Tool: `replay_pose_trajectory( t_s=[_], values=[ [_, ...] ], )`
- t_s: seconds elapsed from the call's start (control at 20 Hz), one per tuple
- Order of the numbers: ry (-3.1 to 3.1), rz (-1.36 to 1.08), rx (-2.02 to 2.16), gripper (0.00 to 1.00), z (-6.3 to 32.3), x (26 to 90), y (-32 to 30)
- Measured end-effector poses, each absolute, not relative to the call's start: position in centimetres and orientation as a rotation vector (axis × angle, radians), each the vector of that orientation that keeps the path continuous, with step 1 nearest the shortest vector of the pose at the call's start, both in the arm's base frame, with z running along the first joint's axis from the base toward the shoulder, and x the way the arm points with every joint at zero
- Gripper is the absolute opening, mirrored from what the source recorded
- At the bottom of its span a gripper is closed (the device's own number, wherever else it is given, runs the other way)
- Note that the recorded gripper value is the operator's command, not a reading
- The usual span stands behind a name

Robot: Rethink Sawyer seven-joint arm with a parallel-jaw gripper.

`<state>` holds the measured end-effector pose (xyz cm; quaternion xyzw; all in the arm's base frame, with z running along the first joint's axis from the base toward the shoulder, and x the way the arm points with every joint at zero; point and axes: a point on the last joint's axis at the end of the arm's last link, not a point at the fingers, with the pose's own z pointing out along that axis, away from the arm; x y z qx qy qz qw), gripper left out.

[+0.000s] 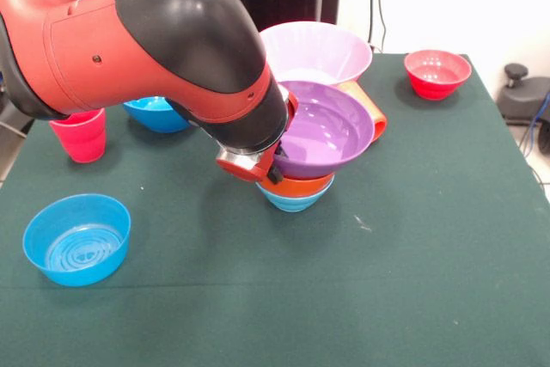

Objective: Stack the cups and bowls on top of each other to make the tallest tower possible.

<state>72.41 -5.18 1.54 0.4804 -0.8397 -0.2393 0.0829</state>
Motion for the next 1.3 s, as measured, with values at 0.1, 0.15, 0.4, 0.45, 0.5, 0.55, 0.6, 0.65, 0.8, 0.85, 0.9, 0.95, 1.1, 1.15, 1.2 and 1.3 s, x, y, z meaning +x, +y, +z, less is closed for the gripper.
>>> replay_pose_trajectory(
  t_s=[0.1,0.15,0.4,0.45,0.5,0.55,0.6,0.65,0.8,0.85,0.9,0.95,1.1,1.15,1.2,1.3],
  values=[
    [-2.506,-0.713,1.434,1.0,1.5,72.3,-5.3],
    [-2.506,-0.713,1.434,1.0,1.5,72.3,-5.3],
    [-2.498,-0.717,1.434,1.0,1.3,71.9,-5.4],
    [-2.496,-0.718,1.434,1.0,1.3,71.8,-5.4],
    [-2.492,-0.72,1.435,1.0,1.2,71.7,-5.3],
    [-2.49,-0.72,1.436,1.0,1.2,71.6,-5.3],
    [-2.489,-0.72,1.437,1.0,1.2,71.5,-5.3],
    [-2.487,-0.72,1.438,1.0,1.1,71.5,-5.3],
    [-2.486,-0.718,1.439,1.0,1.1,71.5,-5.3],
    [-2.485,-0.717,1.439,1.0,1.1,71.5,-5.3],
    [-2.485,-0.713,1.44,1.0,1.2,71.5,-5.3],
    [-2.485,-0.713,1.441,1.0,1.2,71.4,-5.3],
    [-2.479,-0.708,1.447,1.0,1.5,71.3,-5.3],
    [-2.475,-0.704,1.451,1.0,1.8,71.2,-5.3],
    [-2.472,-0.702,1.455,1.0,2.0,71.1,-5.3],
    [-2.463,-0.687,1.468,1.0,2.9,70.7,-5.4]
  ],
)
